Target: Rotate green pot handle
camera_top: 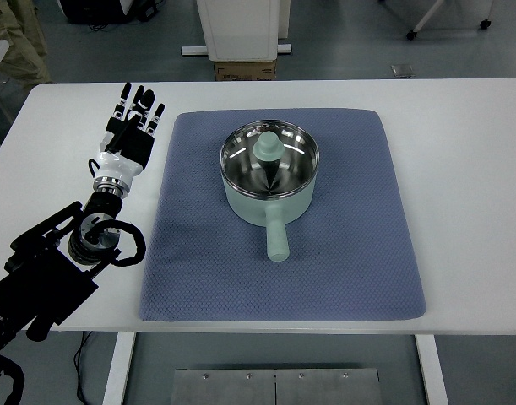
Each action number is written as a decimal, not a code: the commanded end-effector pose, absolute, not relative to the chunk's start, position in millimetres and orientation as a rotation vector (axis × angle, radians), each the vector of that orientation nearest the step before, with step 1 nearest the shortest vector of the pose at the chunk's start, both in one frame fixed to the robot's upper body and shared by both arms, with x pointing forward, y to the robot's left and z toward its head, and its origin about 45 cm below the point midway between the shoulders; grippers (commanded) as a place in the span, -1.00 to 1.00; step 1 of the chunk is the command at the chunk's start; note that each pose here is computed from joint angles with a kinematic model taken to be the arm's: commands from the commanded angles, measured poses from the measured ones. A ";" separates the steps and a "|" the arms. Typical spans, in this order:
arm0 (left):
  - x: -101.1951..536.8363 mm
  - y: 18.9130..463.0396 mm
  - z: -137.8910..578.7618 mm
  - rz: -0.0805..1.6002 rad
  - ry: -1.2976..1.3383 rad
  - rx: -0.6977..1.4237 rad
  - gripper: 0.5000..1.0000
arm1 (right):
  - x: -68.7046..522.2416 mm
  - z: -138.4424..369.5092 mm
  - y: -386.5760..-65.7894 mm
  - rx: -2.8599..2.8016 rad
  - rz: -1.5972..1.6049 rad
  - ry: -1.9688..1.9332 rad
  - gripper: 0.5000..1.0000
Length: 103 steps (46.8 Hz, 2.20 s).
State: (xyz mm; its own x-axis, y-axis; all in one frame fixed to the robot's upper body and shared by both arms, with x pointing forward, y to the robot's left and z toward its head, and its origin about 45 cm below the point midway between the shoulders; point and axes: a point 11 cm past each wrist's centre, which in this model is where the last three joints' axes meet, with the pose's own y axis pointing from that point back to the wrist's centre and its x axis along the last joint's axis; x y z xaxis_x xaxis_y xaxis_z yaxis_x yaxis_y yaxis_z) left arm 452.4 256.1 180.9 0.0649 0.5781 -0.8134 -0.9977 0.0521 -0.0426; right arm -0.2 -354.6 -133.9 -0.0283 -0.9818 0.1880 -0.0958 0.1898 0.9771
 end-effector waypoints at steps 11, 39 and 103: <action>451.6 252.3 182.1 1.360 0.730 -0.750 1.00 | -0.3 -133.9 -354.6 1.128 -1.033 -1.379 1.00; 452.7 263.3 188.3 1.353 0.665 -0.723 1.00 | -0.3 -133.9 -354.6 1.128 -1.033 -1.379 1.00; 452.1 270.7 229.7 1.120 0.483 -0.748 1.00 | -0.3 -133.9 -354.8 1.126 -1.032 -1.379 1.00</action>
